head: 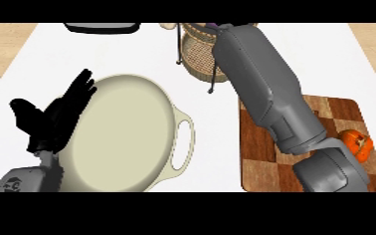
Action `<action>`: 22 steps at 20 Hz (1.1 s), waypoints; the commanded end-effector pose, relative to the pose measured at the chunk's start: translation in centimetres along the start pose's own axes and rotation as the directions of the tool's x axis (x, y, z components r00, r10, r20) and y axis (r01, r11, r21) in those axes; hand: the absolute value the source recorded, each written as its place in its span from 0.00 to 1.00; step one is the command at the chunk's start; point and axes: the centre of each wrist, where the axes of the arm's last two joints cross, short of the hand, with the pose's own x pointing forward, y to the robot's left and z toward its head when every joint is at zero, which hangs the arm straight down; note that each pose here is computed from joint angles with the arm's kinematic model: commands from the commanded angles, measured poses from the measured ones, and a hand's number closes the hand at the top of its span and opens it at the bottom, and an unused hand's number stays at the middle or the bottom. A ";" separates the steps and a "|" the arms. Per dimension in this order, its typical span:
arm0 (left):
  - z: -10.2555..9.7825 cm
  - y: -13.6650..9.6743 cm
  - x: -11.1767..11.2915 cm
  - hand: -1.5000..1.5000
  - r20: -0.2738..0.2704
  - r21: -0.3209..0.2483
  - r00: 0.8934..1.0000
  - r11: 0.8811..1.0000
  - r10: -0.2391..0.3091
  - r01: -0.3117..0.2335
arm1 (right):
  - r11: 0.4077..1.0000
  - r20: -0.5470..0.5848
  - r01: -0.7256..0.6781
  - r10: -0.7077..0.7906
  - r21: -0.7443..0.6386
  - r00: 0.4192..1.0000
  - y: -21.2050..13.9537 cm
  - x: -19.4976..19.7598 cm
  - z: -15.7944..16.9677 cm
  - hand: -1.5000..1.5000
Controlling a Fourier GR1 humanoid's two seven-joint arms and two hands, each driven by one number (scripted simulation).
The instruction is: Pick the can from the cutting board and place it in the tiered basket
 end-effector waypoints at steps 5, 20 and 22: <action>1.9 0.9 -0.1 0.50 0.010 -0.003 1.000 1.000 -0.006 0.006 | 0.971 -0.072 0.222 -0.229 -0.090 0.971 -1.0 -0.5 -1.4 0.00; 1.1 1.5 -1.8 0.50 -0.022 0.048 1.000 0.999 -0.005 0.006 | 0.737 -0.045 0.533 -0.602 -0.415 0.798 -8.0 -3.7 -4.5 0.00; 1.8 2.2 -1.5 0.50 -0.022 0.044 1.000 0.999 -0.007 0.008 | 0.744 -0.062 0.506 -0.586 -0.435 0.808 -10.2 -5.9 -5.5 0.00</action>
